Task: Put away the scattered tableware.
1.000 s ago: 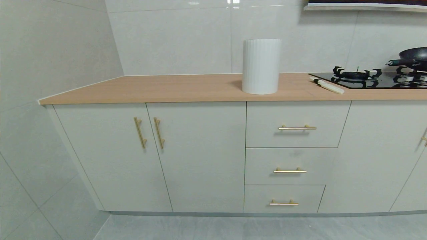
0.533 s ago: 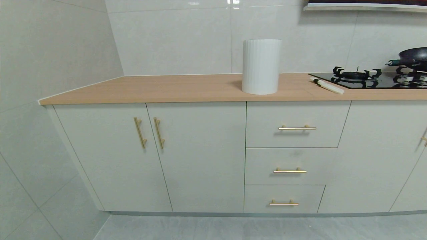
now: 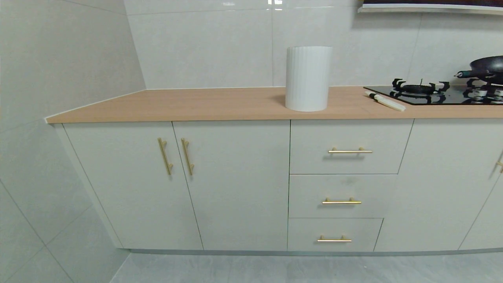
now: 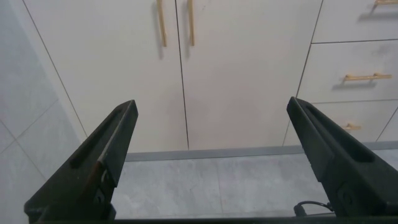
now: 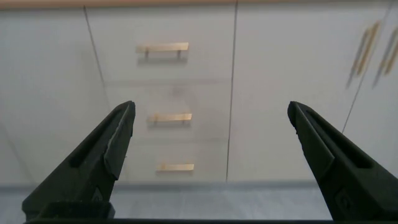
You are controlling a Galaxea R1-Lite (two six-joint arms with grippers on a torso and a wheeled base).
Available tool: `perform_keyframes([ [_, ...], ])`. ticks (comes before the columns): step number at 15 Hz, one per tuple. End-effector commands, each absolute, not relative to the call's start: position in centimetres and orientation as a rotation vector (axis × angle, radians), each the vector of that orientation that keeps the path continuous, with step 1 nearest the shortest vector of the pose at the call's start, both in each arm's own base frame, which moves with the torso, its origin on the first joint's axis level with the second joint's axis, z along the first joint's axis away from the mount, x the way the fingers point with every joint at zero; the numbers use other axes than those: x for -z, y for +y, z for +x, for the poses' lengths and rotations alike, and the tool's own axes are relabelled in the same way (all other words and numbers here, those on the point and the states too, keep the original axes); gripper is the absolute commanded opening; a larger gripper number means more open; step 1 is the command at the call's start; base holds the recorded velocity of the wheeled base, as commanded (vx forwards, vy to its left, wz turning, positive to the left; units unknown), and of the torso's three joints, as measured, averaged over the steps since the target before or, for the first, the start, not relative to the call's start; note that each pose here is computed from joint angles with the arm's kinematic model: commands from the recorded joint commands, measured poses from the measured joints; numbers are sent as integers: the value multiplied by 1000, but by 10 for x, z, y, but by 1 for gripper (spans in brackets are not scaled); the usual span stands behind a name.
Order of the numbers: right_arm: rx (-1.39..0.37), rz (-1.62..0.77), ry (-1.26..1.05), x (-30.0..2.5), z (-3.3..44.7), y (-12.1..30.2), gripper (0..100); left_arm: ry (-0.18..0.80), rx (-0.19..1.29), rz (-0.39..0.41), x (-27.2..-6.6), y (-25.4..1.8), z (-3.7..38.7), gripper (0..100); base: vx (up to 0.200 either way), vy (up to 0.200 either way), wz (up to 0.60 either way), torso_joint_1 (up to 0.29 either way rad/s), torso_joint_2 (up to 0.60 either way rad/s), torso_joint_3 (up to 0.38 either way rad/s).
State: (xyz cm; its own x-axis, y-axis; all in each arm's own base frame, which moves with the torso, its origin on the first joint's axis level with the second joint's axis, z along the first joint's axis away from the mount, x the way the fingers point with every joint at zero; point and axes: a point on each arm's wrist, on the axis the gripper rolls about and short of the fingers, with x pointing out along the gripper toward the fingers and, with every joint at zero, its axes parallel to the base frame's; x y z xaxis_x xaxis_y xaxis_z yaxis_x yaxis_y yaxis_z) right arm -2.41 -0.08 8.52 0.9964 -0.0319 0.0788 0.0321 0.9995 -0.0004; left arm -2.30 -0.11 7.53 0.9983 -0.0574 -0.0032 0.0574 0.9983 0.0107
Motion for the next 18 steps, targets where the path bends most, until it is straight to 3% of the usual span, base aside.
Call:
perform_keyframes([
  [1,15,-12,-11,-77,-23,0,100,4,57,11,-75,-1,-23,100,0,0,0,0,0,0],
  [13,-5,-9,3,-75,-23,0,100,3,58,15,-75,-1,-23,100,0,0,0,0,0,0],
  [18,-3,-9,3,-75,-23,0,100,4,58,12,-75,-1,-23,100,200,0,0,3,1,3],
])
